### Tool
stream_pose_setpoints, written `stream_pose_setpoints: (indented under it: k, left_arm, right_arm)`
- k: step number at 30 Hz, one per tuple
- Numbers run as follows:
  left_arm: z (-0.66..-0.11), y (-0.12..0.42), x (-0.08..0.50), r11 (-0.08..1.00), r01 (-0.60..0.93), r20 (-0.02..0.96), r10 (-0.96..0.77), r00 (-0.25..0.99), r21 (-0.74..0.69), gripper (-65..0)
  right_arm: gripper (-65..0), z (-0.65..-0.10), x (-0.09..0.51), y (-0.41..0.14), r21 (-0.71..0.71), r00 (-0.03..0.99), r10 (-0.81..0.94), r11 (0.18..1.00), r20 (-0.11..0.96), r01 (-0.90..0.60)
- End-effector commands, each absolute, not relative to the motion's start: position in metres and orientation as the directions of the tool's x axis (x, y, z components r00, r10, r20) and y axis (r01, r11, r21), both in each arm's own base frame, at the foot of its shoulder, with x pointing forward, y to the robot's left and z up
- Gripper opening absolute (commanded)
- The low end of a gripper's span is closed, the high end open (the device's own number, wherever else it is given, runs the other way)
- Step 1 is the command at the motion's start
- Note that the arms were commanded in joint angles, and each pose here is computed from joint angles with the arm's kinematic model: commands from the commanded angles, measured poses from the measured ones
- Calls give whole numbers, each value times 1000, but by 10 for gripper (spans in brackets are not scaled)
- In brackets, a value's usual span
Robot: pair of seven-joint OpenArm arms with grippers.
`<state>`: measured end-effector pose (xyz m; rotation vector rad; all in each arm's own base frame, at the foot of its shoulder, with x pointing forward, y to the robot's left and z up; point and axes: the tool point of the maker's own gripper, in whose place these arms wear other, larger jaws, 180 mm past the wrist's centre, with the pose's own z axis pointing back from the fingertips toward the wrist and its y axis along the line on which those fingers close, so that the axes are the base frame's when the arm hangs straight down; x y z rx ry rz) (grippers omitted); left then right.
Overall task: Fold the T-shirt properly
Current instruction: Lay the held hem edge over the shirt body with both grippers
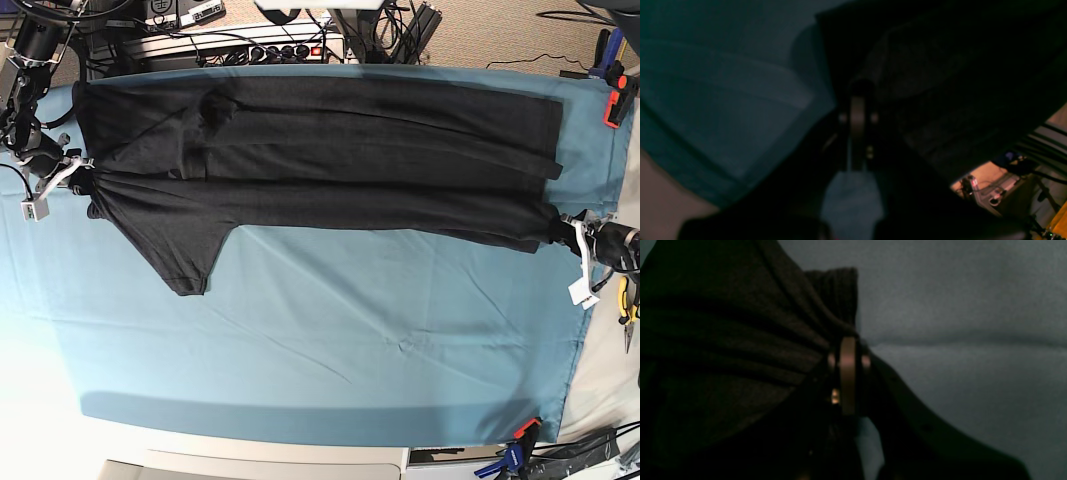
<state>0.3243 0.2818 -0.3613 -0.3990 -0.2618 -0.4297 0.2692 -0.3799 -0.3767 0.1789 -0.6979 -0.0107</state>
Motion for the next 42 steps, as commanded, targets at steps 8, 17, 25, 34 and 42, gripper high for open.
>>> stream_pose_setpoints:
  k: [8, 17, 25, 34, 42]
  left_arm:
    - [-338, 284, 326, 817, 442, 347, -319, 882, -372, -650]
    - [-325, 297, 319, 811, 438, 349, -311, 884, -387, -650]
    - [-320, 301, 308, 790, 462, 325, -348, 879, -403, -650]
    - [-321, 301, 307, 787, 468, 323, -357, 876, -401, -650]
    - [-320, 303, 306, 789, 467, 322, -356, 877, -398, -650]
  right_arm:
    - [-650, -360, 276, -386, 165, 747, -68, 985, 661, -56]
    - [-650, -355, 272, -390, 199, 737, -111, 979, 667, -32]
    - [-650, -341, 269, -402, 230, 710, -169, 973, 683, 10]
    - [-650, -346, 263, -402, 234, 724, -171, 972, 669, 13]
    - [-650, -356, 248, -399, 252, 745, -184, 968, 641, 22]
